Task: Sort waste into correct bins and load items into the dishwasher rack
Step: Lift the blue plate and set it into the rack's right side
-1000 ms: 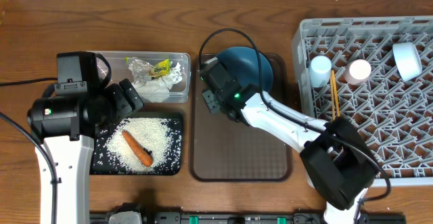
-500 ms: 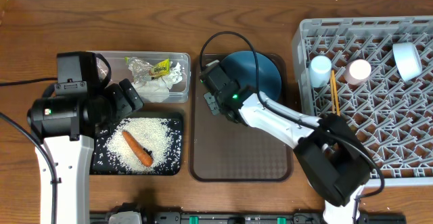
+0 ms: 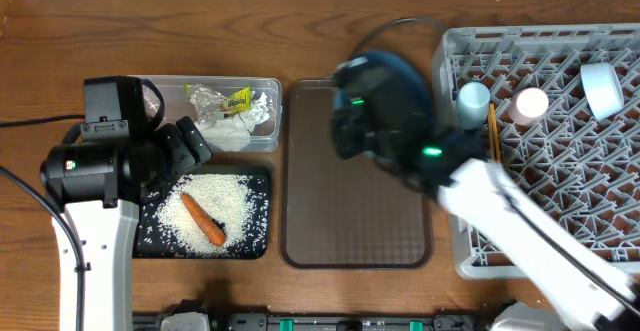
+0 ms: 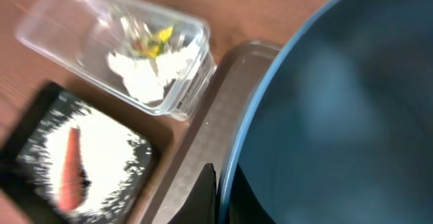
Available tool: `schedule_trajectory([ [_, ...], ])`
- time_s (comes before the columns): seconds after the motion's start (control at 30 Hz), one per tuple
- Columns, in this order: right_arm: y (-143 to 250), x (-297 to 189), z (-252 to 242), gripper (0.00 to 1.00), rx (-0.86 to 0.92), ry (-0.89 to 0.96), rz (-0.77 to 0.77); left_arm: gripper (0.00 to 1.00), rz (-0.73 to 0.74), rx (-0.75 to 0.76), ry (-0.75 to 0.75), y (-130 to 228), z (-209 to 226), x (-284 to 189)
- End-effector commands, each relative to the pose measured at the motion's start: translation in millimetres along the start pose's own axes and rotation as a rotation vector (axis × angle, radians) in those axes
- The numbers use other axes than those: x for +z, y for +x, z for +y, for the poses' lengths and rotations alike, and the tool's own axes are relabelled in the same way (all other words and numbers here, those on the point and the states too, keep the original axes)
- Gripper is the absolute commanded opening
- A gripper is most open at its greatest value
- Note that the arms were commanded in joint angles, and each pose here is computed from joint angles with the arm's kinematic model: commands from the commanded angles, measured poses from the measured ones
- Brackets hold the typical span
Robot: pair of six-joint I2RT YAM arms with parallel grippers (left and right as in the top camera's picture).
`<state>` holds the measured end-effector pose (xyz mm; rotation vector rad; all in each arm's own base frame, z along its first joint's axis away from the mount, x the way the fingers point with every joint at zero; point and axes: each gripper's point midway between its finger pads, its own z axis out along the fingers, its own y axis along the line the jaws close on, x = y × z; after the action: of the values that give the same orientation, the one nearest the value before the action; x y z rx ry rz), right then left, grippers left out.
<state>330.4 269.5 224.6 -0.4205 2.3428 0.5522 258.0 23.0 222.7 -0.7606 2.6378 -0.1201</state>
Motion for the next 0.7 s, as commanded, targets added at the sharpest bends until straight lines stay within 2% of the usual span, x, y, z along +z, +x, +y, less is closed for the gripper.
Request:
schedule_trajectory([
  [0.0, -15.3, -46.4, -8.3, 0.01, 0.082, -0.091, -0.042, 0.98, -0.012, -0.008, -0.006, -2.8, 1.4, -2.8],
  [0.17, -26.8, -113.7, -48.0, 0.01, 0.188, -0.171, -0.112, 0.98, -0.012, -0.008, -0.006, -2.8, 1.4, -2.8],
  [0.33, -20.3, -160.6, -98.0, 0.01, 0.283, -0.191, -0.162, 0.98, -0.012, -0.008, -0.006, -2.8, 1.4, -2.8],
  [0.67, -0.4, -213.2, -187.3, 0.01, 0.466, -0.165, -0.287, 0.98, -0.012, -0.008, -0.006, -2.8, 1.4, -2.8],
])
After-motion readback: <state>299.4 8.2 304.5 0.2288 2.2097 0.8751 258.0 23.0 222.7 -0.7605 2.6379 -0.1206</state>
